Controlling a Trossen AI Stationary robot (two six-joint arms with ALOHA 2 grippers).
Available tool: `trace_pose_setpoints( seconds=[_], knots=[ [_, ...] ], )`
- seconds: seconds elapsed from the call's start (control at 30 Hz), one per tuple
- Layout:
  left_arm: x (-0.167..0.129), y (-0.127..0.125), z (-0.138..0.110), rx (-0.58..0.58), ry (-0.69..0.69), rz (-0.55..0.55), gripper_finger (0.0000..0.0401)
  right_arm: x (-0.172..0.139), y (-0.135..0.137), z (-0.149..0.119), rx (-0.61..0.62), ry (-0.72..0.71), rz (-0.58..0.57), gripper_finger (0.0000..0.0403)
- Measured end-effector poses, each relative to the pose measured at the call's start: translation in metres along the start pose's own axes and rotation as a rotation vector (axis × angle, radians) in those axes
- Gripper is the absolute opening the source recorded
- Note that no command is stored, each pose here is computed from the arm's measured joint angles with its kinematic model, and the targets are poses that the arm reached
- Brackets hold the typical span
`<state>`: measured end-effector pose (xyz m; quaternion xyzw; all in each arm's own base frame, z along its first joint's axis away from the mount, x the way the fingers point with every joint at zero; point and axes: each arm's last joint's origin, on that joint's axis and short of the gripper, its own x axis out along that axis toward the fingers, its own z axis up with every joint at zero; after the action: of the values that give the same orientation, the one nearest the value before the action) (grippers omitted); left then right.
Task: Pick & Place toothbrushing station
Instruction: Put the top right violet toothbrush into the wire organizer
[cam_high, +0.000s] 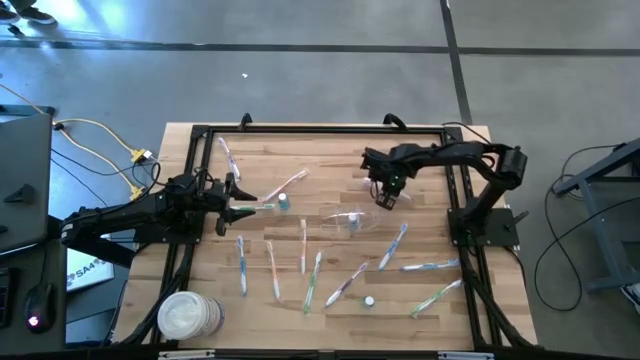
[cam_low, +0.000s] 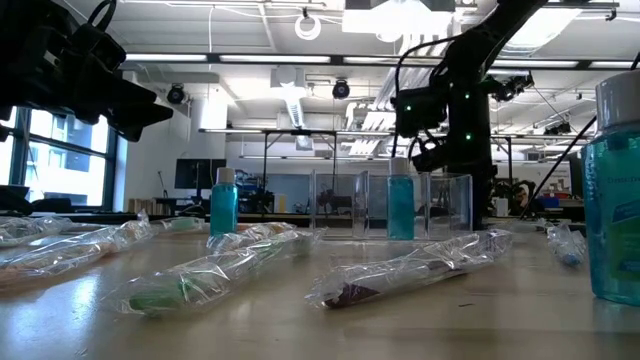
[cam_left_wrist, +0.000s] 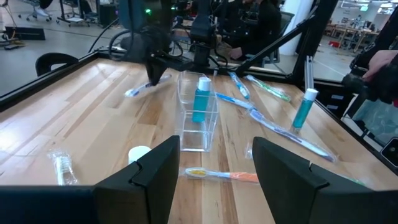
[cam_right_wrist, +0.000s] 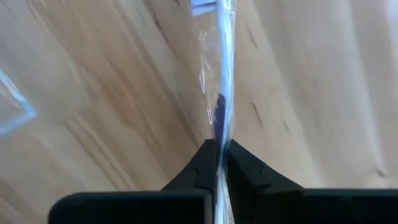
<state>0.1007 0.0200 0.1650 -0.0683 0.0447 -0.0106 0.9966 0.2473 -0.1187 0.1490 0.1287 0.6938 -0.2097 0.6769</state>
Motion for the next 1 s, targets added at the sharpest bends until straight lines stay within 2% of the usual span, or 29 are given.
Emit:
trace_pose_setpoints(
  seconds=[0.27, 0.53, 0.77, 1.0],
  knots=[
    [0.000, 0.000, 0.000, 0.000, -0.001, 0.002, 0.0203, -0.023, 0.001, -0.013, 0.033, -0.021, -0.106, 0.0009],
    [0.000, 0.000, 0.000, 0.000, -0.003, 0.003, 0.0203, -0.067, 0.003, -0.038, 0.138, -0.147, -0.134, 0.0009],
    [0.000, 0.000, 0.001, -0.023, -0.008, 0.002, 0.0203, -0.116, 0.017, -0.074, 0.188, -0.396, -0.127, 0.0008],
    [0.000, -0.001, 0.010, 0.004, -0.109, -0.011, 0.0203, -0.153, 0.047, -0.093, 0.076, -0.735, -0.037, 0.0008]
  ],
)
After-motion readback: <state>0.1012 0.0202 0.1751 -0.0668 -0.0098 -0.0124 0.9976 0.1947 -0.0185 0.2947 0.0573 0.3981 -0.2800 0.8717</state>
